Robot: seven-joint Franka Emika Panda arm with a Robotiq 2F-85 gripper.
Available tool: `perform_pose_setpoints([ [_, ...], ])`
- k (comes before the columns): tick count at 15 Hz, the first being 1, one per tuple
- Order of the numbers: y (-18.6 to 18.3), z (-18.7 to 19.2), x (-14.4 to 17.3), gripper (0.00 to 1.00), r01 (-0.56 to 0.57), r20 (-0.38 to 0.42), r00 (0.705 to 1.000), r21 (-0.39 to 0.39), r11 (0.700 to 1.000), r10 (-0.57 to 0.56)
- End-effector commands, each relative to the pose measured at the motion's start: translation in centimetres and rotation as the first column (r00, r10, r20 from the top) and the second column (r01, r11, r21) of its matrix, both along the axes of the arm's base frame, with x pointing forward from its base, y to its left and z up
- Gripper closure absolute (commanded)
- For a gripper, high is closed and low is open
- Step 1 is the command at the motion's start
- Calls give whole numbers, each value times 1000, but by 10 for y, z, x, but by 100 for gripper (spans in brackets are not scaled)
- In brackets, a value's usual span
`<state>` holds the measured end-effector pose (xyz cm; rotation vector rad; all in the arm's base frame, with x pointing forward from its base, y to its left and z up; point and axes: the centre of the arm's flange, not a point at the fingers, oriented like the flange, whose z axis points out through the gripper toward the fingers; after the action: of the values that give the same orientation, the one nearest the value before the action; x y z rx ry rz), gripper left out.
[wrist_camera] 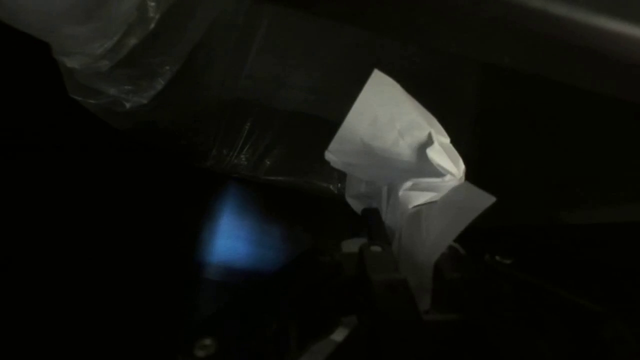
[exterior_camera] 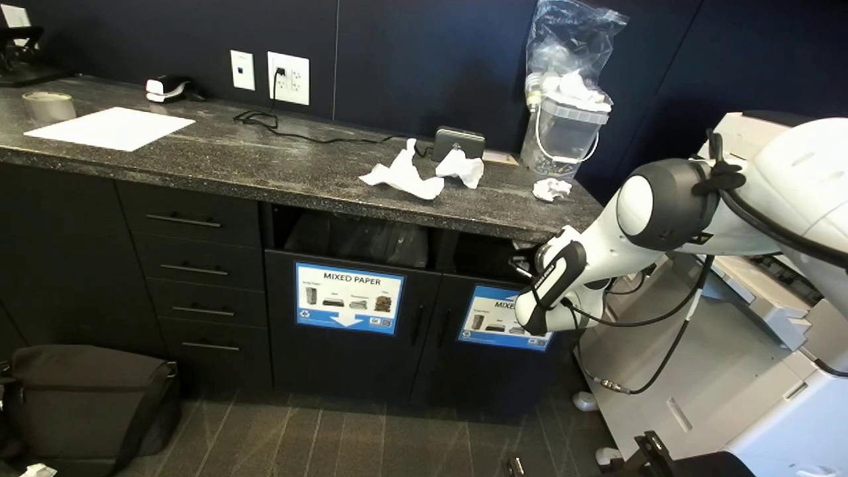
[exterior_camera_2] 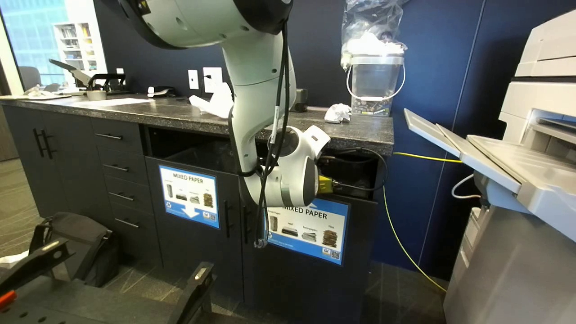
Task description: Put the tissues inside the rubbish bin.
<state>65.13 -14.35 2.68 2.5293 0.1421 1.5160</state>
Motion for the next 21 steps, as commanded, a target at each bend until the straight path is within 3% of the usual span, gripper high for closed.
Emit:
perform_pose_setpoints([
  [1, -5, -1, 29, 57, 0, -7, 1000, 2, 1000, 0],
  [8, -2, -2, 24, 4, 8, -34, 999, 1, 1000, -8],
  [9, 0, -2, 20, 1, 14, -35, 999, 3, 1000, -14],
  [18, 39, -28, -20, 0, 126, -111, 986, -14, 992, -126],
  [21, 56, -29, -37, 0, 191, -73, 978, -42, 981, -193],
])
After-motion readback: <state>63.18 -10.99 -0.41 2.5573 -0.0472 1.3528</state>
